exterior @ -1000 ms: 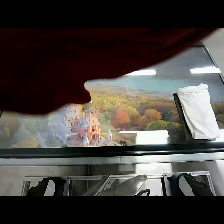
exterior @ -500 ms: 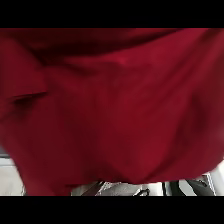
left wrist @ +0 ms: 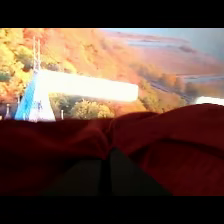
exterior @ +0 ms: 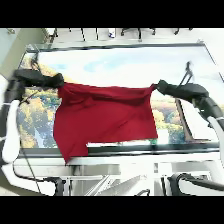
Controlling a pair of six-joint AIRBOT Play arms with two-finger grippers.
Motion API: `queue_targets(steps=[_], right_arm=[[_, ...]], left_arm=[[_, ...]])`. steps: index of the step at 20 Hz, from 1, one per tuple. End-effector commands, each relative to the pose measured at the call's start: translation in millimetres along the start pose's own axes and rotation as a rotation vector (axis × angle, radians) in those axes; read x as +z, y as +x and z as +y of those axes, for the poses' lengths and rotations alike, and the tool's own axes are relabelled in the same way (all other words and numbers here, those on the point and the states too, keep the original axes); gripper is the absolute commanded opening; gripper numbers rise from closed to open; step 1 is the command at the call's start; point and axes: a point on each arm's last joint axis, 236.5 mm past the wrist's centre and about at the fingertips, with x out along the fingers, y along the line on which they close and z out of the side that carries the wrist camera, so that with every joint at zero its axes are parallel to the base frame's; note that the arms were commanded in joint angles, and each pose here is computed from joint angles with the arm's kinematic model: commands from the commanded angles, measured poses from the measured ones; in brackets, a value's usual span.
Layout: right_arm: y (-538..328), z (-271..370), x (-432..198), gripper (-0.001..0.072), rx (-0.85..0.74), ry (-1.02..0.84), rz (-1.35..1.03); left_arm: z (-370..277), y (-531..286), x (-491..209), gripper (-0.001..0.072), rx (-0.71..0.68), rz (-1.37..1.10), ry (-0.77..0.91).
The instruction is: Fold the shirts.
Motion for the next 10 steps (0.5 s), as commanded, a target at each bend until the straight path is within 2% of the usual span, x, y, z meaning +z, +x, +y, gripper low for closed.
queue_targets(steps=[1,2,3,4,5,9,10], right_arm=[[40,-38,-8,0.0027,-0.066,0.024,0.018],[37,-31,3,0.0071,-0.053,0.006,0.003],[31,-21,16,0.0279,-0.028,-0.018,0.0],[22,-13,25,0.0395,-0.001,-0.045,0.016],[8,-7,32,0.0394,0.035,-0.061,0.05],[-69,-30,31,0.0391,0.11,-0.019,0.211],[-86,-42,18,0.0363,0.116,0.001,0.278]], left_arm=[[12,62,2,0.0015,-0.028,0.045,-0.029],[8,62,10,0.0017,-0.038,0.045,-0.017],[5,56,18,0.0181,-0.048,0.053,-0.003],[4,46,23,0.0565,-0.057,0.069,0.008],[6,35,26,0.0707,-0.061,0.089,0.016],[53,-32,4,0.0708,-0.047,0.253,-0.046],[68,-47,-17,0.0708,-0.046,0.327,-0.084]])
